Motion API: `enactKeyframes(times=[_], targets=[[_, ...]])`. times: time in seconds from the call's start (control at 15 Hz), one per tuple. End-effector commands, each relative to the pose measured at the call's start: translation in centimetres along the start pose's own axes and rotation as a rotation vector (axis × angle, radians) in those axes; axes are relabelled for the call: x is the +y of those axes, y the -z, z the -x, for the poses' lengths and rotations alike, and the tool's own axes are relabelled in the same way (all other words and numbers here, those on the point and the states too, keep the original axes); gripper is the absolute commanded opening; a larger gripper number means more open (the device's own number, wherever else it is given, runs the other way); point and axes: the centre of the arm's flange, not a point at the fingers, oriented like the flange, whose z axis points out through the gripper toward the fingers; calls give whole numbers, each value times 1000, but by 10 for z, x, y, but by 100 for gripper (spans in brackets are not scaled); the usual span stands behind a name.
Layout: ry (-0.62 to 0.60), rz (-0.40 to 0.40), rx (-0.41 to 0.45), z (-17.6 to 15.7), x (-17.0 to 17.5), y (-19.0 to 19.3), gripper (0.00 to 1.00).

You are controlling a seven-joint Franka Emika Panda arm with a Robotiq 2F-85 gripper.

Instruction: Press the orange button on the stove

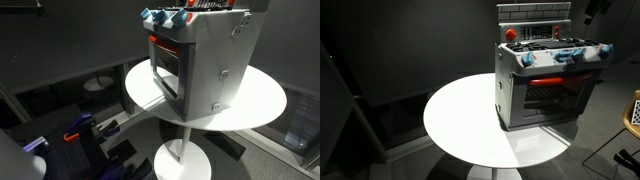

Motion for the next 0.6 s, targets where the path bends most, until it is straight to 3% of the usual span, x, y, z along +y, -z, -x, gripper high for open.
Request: enactKeyframes(times=[0.0,0.53], targets=[[-37,46,31,-4,3,-2,100],[-70,47,160,-34,-5,-18,100]])
